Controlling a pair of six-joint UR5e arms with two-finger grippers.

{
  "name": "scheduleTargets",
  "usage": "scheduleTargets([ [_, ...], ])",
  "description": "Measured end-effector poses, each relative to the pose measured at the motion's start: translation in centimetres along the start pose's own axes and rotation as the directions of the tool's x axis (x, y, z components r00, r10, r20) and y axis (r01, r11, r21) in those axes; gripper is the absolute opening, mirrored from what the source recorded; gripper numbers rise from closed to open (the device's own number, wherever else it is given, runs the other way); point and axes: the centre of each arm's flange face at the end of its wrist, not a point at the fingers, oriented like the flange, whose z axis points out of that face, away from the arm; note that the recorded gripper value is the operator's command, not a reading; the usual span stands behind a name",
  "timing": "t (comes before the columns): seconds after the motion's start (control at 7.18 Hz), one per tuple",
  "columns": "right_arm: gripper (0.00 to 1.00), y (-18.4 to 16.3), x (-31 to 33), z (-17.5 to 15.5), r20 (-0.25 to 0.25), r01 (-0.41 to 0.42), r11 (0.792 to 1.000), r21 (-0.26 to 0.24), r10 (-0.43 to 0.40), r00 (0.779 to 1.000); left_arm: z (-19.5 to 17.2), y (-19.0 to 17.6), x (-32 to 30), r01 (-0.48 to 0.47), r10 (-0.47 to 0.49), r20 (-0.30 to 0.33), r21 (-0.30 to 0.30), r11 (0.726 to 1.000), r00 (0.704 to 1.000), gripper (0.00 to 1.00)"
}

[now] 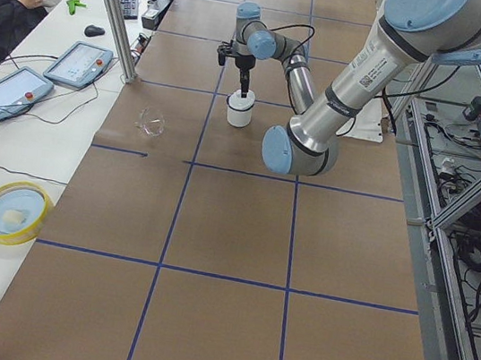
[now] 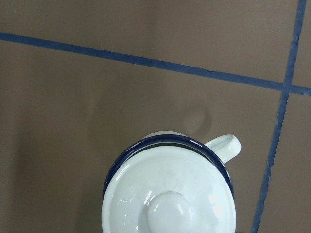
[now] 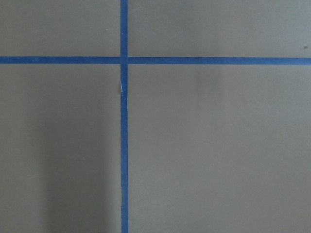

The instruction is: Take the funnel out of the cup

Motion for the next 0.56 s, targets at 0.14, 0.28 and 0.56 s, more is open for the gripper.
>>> scheduleTargets([
  [0.14,1.00,0.0,0.0,0.0,0.000,0.000,1.000,0.000,0.000,1.000,-2.2,-0.6,-1.1,-0.007,0.007,-0.028,0.026,1.000,1.000,1.00],
  [0.28,1.00,0.0,0.0,0.0,0.000,0.000,1.000,0.000,0.000,1.000,-4.7,-1.5,-3.5,-0.040,0.043,-0.054,0.062,0.997,0.998,1.00],
  [0.56,1.00,0.0,0.0,0.0,0.000,0.000,1.000,0.000,0.000,1.000,-9.0,-5.7,-10.7,-0.180,0.188,-0.042,0.139,0.974,0.981,1.00],
])
